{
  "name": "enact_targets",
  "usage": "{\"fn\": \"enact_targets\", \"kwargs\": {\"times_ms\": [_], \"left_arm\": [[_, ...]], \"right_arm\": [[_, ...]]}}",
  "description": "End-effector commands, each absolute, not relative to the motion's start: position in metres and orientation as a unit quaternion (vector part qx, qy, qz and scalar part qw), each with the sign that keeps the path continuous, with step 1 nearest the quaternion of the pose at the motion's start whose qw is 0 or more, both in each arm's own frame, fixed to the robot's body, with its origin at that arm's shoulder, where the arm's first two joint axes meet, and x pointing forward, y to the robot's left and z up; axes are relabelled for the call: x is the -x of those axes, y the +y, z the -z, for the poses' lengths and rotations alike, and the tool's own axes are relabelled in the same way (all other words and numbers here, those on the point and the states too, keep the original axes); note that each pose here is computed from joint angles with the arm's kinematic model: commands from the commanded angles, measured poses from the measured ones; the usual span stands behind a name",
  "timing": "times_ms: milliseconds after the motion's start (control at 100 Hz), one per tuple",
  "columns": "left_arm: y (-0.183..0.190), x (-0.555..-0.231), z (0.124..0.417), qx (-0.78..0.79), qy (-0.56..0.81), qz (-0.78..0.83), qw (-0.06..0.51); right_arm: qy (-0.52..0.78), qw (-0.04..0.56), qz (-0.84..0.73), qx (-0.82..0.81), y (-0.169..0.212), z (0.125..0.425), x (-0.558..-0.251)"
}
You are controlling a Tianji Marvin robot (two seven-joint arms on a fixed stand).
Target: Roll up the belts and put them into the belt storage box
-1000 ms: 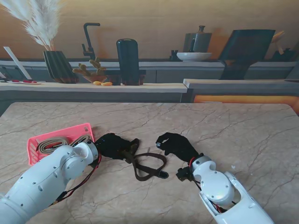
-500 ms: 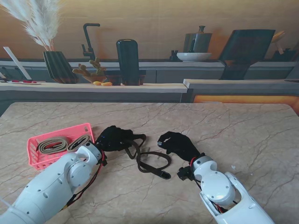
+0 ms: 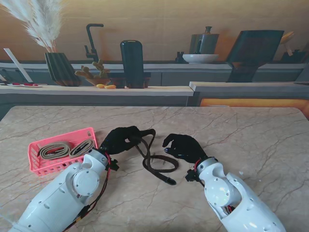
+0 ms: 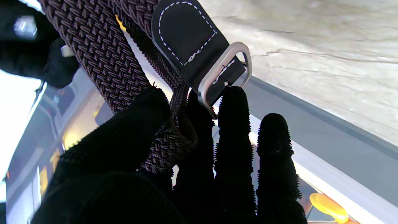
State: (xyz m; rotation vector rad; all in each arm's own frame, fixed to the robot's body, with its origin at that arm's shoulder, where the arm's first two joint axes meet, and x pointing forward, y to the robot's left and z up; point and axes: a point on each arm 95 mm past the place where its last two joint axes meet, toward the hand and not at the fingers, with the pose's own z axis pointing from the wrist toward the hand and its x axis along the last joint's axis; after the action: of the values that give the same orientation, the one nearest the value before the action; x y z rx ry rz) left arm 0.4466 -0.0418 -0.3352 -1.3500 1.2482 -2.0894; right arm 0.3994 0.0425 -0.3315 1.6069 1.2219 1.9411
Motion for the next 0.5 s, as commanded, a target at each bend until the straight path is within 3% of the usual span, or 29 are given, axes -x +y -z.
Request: {"fn": "enact_targets", "kwargs": {"times_ms": [0,490], "left_arm": [[-0.055,-0.441,0.33,0.482,0.429,0.747,0.156],[-0.066,-0.435,0.323,0.533,0.39,0.743,0.102]], "right_arm": [[0.436,0.174,-0.693,-0.547,0.045,0.328,-0.404],[0.531,0.256,-0.729,-0.348,0.048,0.322,-0.42]]}}
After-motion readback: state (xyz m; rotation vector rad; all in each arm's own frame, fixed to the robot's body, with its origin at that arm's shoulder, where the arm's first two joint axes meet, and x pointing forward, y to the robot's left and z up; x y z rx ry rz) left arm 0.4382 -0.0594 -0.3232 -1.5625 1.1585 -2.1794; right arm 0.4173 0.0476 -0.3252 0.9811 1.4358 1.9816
